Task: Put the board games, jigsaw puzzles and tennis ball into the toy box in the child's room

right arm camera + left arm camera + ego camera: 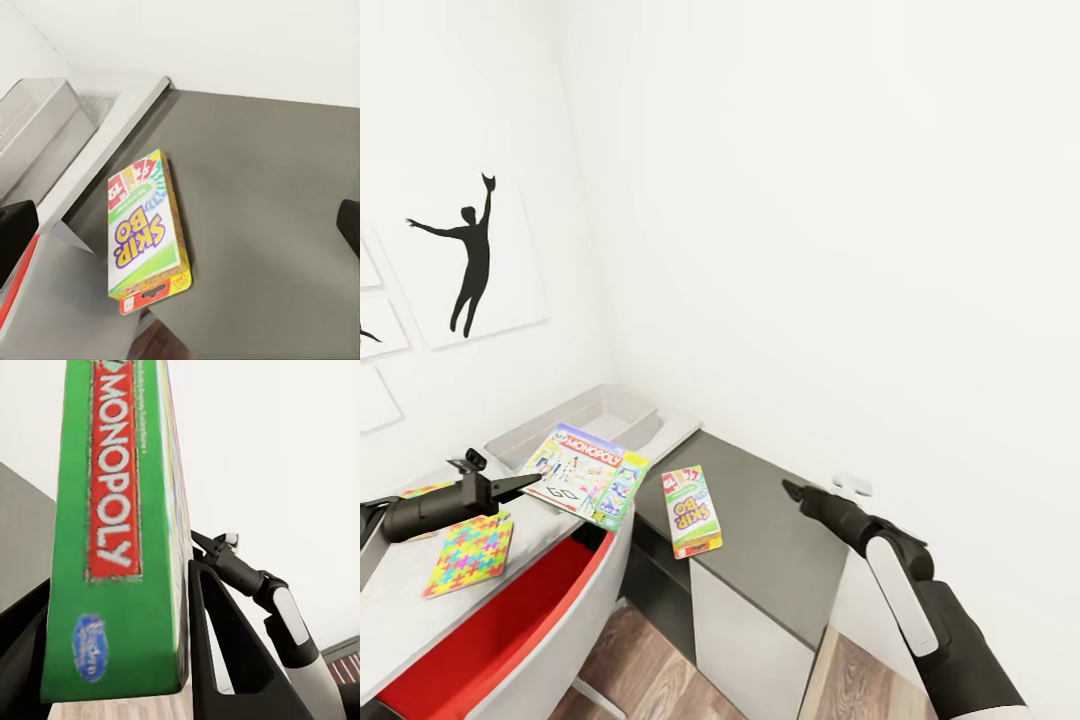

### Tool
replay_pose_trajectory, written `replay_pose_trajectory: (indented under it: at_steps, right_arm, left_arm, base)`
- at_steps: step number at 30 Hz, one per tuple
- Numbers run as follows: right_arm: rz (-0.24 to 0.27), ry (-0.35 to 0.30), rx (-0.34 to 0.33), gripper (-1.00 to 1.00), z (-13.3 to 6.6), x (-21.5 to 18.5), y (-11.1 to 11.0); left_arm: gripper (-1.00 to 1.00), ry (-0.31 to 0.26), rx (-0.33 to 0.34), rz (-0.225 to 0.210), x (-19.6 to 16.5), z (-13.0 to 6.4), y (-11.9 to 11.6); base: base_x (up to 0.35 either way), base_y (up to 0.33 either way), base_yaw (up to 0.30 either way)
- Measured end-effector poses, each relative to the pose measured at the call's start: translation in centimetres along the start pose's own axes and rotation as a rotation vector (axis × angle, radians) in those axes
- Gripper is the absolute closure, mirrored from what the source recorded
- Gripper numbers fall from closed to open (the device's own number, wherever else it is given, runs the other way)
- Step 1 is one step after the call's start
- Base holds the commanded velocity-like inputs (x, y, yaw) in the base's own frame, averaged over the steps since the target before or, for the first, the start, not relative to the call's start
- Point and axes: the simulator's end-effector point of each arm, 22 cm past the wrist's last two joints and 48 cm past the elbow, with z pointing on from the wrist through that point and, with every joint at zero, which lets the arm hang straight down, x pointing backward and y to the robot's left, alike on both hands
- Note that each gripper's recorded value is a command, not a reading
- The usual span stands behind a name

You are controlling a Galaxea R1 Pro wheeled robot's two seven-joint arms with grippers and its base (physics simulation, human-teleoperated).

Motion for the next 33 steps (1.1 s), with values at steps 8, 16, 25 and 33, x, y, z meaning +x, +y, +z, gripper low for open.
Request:
replay_pose_trajectory:
  at_steps: [8,16,25,33]
  right_arm:
    - [-0.003,0.002,-0.001,-1.0,0.1,0.1,0.1]
    - [-0.004,0.001,-0.003,-1.0,0.1,0.1,0.1]
    - [-0.023,0.017,-0.019,-1.0,0.3,0.9,1.2]
    - [-0.027,0.025,-0.021,-1.0,0.4,1.3,1.4]
  left_arm:
    - [1.0,0.0,0.0,0.0,0.0,0.0,0.0]
    - [1.0,0.0,0.0,0.0,0.0,0.0,0.0]
    - [1.0,0.0,0.001,0.0,0.0,0.0,0.0]
    - [1.0,0.0,0.0,-0.001,0.0,0.0,0.0]
  base:
    - [-0.049,0.039,0.0]
    - [-0.038,0.018,0.0]
    - [0.0,-0.013,0.0]
    - [0.043,-0.174,0.117]
